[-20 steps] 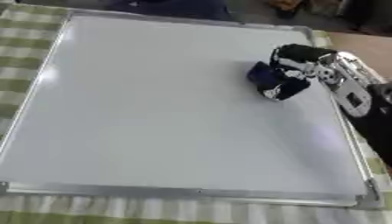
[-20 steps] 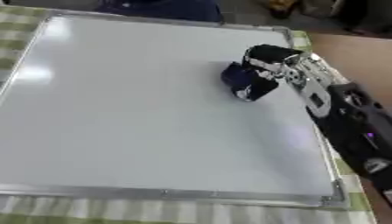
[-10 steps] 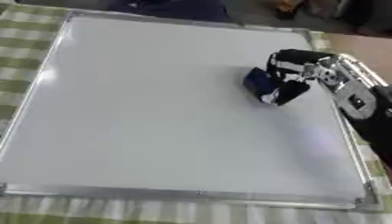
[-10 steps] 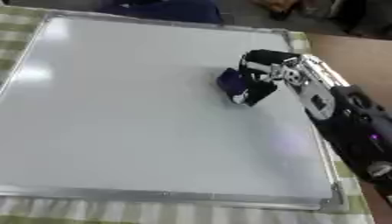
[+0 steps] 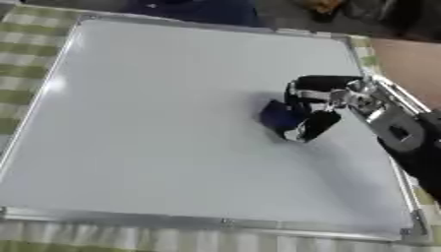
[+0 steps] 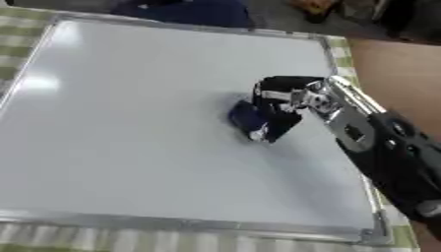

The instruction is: Wipe the whiteboard clean with a brush.

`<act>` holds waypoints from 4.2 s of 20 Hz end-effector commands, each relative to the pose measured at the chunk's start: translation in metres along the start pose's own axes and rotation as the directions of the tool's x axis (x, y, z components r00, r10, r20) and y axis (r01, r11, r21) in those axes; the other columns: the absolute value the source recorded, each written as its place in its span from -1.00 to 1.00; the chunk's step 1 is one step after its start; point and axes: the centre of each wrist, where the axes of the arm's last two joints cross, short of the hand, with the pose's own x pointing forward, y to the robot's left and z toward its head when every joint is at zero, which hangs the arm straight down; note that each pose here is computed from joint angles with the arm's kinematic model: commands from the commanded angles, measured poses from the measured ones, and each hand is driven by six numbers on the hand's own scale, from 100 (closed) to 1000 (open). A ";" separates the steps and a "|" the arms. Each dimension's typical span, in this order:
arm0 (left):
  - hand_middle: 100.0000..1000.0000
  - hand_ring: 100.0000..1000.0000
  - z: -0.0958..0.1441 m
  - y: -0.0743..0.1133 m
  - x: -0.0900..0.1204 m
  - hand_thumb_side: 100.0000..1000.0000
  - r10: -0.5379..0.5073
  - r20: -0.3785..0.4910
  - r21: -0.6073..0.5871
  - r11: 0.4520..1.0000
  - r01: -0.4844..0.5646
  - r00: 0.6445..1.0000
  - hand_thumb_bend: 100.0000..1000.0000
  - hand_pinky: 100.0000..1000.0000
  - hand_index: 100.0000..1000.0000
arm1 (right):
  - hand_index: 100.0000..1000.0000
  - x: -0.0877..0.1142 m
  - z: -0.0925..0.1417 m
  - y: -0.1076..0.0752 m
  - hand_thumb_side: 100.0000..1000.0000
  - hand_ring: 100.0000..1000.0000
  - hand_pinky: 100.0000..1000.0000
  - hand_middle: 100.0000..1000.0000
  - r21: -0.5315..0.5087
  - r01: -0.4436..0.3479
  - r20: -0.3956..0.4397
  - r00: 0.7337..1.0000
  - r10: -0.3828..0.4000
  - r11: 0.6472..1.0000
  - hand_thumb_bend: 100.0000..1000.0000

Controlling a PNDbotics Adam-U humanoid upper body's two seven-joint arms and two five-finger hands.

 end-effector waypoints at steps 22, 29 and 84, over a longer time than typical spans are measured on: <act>-0.14 -0.13 -0.004 0.001 0.006 1.00 -0.013 0.032 -0.004 1.000 0.013 0.999 -1.00 -0.12 -0.28 | -0.38 -0.050 0.001 0.030 -0.37 0.22 0.03 -0.67 -0.043 -0.028 -0.236 0.972 0.017 0.999 -1.00; -0.14 -0.13 -0.004 0.001 0.006 1.00 -0.012 0.038 -0.004 1.000 0.012 0.999 -1.00 -0.12 -0.28 | -0.38 -0.069 0.004 0.035 -0.37 0.23 0.03 -0.67 -0.070 -0.024 -0.326 0.945 0.000 0.997 -1.00; -0.14 -0.12 -0.002 0.003 0.006 1.00 -0.017 0.024 -0.008 1.000 0.017 1.000 -1.00 -0.11 -0.27 | -0.33 -0.080 0.035 0.016 0.01 -0.29 -0.11 -0.36 -0.174 -0.065 -0.354 0.935 -0.001 0.983 -1.00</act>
